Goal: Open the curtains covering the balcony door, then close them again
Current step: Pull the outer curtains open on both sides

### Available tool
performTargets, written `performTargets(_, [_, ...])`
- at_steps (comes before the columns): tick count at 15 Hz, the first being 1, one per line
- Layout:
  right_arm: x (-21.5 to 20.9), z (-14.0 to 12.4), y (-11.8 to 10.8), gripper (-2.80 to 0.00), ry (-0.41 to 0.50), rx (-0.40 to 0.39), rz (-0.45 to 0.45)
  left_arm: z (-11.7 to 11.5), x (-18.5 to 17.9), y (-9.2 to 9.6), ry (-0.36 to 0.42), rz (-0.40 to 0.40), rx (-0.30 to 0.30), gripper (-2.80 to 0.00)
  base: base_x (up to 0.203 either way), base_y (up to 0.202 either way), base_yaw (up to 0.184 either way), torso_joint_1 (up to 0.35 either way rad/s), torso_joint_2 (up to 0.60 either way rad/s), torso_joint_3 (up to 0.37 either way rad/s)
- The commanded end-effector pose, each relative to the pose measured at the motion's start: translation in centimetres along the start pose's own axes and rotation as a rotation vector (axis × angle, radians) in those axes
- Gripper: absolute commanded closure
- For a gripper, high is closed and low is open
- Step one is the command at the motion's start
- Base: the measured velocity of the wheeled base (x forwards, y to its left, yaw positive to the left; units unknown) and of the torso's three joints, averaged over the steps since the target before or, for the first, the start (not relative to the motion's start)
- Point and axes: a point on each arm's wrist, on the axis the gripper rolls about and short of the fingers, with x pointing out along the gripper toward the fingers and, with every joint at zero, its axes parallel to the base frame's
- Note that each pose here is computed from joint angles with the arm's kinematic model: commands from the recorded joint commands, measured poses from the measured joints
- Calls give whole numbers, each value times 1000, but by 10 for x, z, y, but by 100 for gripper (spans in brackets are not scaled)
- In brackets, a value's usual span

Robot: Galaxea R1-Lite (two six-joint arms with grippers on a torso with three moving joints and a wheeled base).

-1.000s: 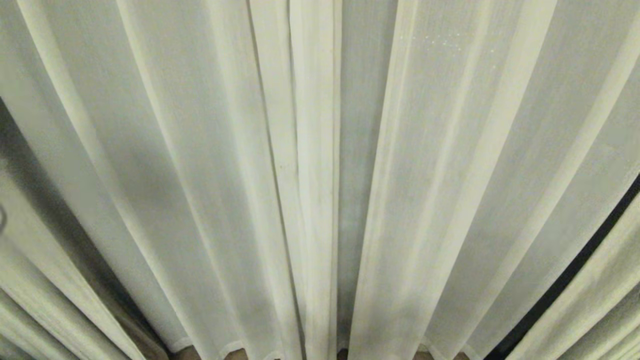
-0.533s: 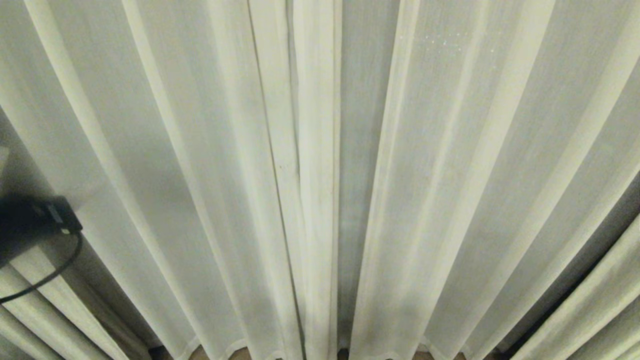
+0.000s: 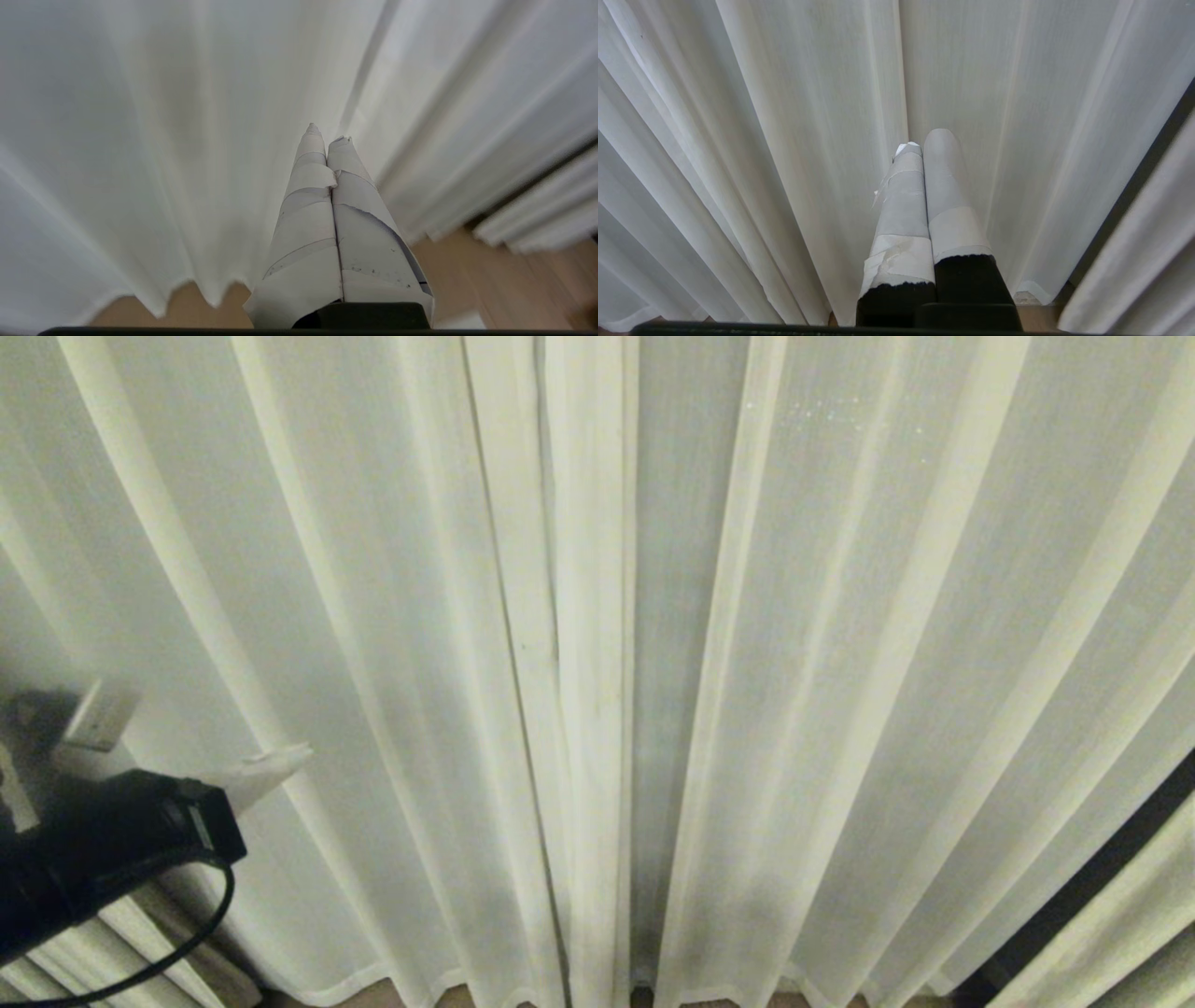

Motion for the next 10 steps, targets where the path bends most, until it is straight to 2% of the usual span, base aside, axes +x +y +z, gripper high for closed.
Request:
performTargets(1, [0, 0, 0, 0, 0, 1, 0, -13, -11, -10, 21, -27, 5, 0, 0, 0, 0, 0, 0, 0])
performTargets(5, [0, 0, 0, 0, 0, 1, 0, -38, -47, -25, 55, -1, 22, 0, 0, 0, 0, 0, 0, 0])
performTargets(10, [0, 0, 0, 0, 0, 1, 0, -75, -97, -42, 109, 137, 60, 0, 0, 0, 0, 0, 0, 0])
